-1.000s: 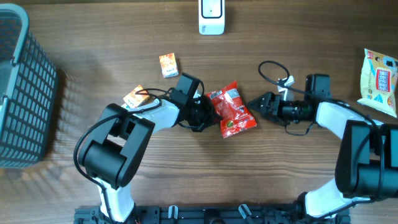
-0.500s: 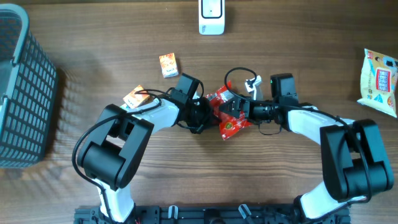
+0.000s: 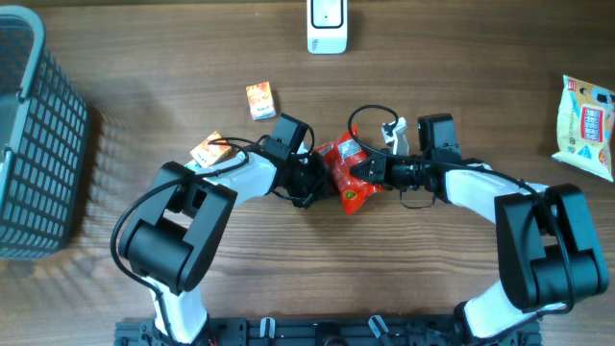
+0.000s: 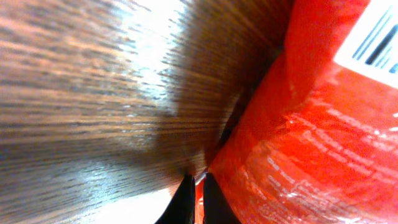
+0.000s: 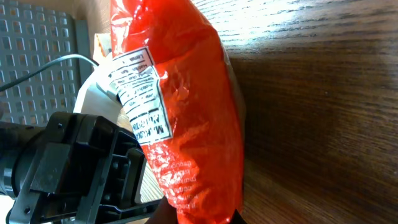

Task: Scan the item barcode
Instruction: 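Release the left gripper, leaving the red bag in the right gripper, then lift the red bag with the right gripper up to the scanner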

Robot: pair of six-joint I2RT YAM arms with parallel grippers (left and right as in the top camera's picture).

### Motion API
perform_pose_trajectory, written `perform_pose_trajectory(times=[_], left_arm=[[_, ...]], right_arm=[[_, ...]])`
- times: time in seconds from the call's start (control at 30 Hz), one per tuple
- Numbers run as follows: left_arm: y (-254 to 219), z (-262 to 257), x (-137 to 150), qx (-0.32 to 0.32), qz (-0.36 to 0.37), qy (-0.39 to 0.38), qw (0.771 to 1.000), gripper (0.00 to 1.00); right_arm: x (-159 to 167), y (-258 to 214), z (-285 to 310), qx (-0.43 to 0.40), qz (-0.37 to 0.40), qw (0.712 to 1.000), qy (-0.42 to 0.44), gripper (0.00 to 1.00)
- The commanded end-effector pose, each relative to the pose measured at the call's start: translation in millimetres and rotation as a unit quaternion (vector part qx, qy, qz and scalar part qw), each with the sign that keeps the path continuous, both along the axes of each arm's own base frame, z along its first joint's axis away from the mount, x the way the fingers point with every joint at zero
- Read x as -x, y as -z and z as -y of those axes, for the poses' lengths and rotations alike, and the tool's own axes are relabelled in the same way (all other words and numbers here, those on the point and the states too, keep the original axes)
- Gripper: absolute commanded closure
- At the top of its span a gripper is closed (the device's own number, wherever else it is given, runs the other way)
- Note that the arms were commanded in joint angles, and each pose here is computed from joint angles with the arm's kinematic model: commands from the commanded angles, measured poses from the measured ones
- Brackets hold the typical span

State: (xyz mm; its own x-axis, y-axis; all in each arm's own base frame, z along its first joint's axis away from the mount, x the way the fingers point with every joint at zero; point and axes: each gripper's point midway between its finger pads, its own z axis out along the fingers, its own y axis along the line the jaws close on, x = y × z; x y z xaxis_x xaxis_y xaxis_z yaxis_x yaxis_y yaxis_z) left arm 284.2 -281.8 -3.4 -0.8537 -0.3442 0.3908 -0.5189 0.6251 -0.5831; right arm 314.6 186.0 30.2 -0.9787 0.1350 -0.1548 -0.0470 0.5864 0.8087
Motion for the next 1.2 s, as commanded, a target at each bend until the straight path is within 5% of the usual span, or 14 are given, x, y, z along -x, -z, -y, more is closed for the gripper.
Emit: perform_pose_trajectory(times=[0.0, 0.27, 0.5, 0.57, 0.67, 0.7, 0.97, 1.17], left_arm=[[21, -10, 14, -0.022, -0.001, 0.028, 0.999, 0.96], [-6, -31, 2, -0.025, 0.042, 0.035, 0.998, 0.96], [-55, -83, -23, -0.133, 0.146, -0.017, 0.980, 0.81], [-71, -101, -28, -0.170, 0.173, -0.040, 0.969, 0.71], [-93, -132, -36, -0.228, 0.213, -0.079, 0.947, 0.34], [-101, -143, -37, -0.246, 0.226, -0.093, 0.938, 0.00], [-141, -222, -36, -0.366, 0.271, -0.164, 0.875, 0.00], [-133, -246, -31, -0.384, 0.239, -0.185, 0.873, 0.00]], right_arm=[[4, 3, -3, -0.004, -0.007, 1.000, -0.008, 0.96], [-6, -23, -4, -0.030, 0.072, 0.996, -0.052, 0.96], [-11, -43, -11, -0.047, 0.180, 0.976, -0.117, 0.96], [-6, -58, -18, -0.083, 0.213, 0.962, -0.147, 0.96], [-2, -81, -26, -0.136, 0.255, 0.941, -0.177, 0.96], [-3, -88, -27, -0.147, 0.265, 0.936, -0.180, 0.96], [-14, -122, -32, -0.175, 0.352, 0.898, -0.198, 0.96], [-47, -123, -25, -0.123, 0.353, 0.920, -0.117, 0.96]])
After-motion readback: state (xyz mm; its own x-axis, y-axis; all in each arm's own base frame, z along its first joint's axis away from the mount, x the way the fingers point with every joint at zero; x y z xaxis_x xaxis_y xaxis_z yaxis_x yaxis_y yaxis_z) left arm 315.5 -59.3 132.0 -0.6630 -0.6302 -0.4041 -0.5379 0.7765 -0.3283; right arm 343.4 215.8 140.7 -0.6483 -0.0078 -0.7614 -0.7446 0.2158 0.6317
